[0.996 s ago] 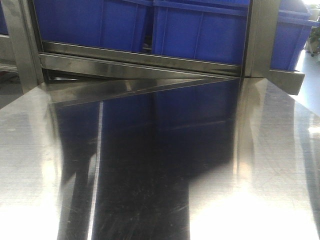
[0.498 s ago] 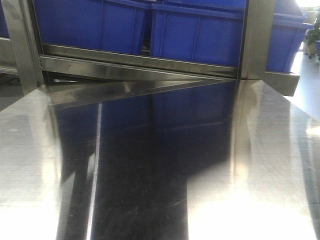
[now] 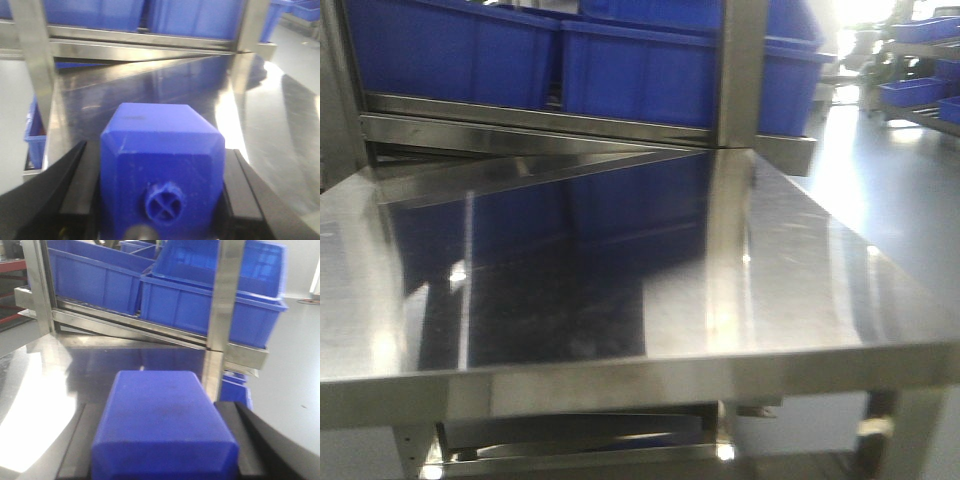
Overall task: Pick and sort blue part to right shelf
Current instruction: 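Drive the base away from the steel table holding both parts, then drive the base across the floor to the rack of blue bins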
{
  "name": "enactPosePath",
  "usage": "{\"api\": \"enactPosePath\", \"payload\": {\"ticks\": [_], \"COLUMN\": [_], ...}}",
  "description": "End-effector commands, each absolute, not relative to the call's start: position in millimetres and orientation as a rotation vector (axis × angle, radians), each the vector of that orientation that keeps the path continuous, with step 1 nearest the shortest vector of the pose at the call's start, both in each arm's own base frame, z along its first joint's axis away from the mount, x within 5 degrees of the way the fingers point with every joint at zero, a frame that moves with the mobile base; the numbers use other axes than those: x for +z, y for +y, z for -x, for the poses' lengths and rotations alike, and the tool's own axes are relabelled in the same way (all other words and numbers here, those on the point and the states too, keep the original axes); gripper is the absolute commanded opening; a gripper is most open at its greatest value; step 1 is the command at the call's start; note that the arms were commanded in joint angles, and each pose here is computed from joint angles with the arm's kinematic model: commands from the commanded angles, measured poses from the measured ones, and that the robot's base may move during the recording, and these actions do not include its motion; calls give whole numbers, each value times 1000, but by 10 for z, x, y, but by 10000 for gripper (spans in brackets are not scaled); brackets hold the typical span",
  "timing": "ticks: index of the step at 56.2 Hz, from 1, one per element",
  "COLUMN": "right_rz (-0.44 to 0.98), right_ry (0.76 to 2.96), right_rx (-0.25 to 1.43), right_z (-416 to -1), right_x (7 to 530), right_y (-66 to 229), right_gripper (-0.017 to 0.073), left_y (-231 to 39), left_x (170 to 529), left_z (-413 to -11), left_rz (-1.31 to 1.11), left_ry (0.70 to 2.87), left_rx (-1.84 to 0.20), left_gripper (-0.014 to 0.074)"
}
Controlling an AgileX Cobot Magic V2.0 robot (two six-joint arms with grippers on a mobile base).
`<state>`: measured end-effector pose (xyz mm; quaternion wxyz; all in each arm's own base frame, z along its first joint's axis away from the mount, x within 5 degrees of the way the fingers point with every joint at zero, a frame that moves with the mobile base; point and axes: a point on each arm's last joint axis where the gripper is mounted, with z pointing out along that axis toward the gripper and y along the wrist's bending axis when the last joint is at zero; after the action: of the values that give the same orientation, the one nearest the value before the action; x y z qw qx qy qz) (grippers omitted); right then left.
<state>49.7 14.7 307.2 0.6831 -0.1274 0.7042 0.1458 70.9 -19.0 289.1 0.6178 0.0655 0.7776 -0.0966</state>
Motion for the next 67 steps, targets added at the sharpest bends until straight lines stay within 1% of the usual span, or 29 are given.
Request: {"api": "enactPosePath", "payload": {"ticks": [1,67], "right_rz": [309,309], "right_ry": [1464,1464], "right_rx": [335,335], "right_z": [-479,-479], "right_x": [3244,3244], "right_y": [164,164], "right_gripper": [195,195], "left_y": [-178,-179], "left_x": [3066,3060], "left_z": [-719,-718], "left_rz": [-124,-126], "left_ry": [1681,1688], "left_rx": [-224,-225], "left_gripper": [242,242]}}
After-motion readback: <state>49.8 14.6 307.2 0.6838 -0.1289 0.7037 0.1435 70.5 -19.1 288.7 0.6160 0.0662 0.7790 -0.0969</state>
